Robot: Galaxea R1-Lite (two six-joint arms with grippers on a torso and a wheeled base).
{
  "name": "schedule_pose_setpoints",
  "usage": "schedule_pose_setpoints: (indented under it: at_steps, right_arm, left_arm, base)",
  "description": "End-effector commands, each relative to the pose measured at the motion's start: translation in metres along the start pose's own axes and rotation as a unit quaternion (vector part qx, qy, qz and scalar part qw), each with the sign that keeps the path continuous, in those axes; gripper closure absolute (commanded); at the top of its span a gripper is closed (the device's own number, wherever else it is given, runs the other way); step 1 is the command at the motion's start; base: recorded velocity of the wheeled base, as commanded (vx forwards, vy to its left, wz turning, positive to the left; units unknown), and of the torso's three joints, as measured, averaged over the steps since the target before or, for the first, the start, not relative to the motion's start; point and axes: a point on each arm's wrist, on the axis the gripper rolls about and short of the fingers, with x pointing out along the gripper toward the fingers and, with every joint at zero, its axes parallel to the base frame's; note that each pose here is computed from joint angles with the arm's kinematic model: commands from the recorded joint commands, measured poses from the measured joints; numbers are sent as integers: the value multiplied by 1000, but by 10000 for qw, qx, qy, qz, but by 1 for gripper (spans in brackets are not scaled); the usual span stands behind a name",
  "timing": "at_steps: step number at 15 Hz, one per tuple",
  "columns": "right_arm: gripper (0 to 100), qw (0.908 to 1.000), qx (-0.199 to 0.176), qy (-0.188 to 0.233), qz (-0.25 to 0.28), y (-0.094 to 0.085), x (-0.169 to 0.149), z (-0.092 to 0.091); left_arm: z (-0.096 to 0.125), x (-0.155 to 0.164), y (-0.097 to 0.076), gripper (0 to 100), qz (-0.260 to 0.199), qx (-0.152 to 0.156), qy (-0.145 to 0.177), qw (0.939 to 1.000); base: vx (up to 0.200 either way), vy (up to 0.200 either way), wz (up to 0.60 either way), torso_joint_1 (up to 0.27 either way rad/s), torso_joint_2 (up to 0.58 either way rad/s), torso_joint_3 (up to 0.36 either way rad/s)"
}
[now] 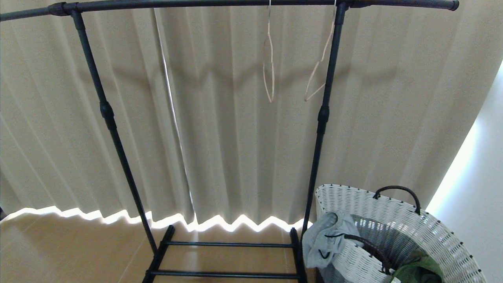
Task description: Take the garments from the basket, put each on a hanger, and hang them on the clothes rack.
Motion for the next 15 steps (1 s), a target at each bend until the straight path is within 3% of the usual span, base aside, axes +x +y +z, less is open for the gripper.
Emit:
schedule_pose_setpoints:
  at_steps: [1,2,3,4,5,6,11,15]
  right_arm:
    - [0,9833,-791,1625,192,-6,50,9]
    - [0,9661,-1010,2371,165,-7,71,3]
    - [0,9565,-1102,2699,135,-7,80,0]
    - [0,9399,-1249,3178,10,-9,91,-6]
    - [0,9127,-1548,3779,-137,-12,107,-14]
    - [0,9013,-1731,3969,-134,-14,120,-20]
    - [0,8536,-2150,4729,388,-15,156,-50]
    - [0,8367,-2163,4998,577,-13,185,-75]
  left_arm:
    - [0,0,0,0,0,1,4,10000]
    - [0,0,0,0,0,1,4,10000]
    - [0,0,0,0,0,1,4,10000]
    - [0,0,0,0,0,1,4,10000]
    - [0,0,0,0,8,1,5,10000]
    - [0,0,0,0,8,1,5,10000]
    - [0,0,0,0,17,0,0,10000]
    - [0,0,0,0,15,1,7,10000]
  base:
    - [0,0,0,0,0,0]
    - [0,0,0,0,0,0]
    - [0,0,0,0,0,0]
    - [0,0,0,0,0,0]
    - [0,0,0,0,0,0]
    - [0,0,0,0,0,0]
    - [0,0,0,0,0,0]
    - [0,0,0,0,0,0]
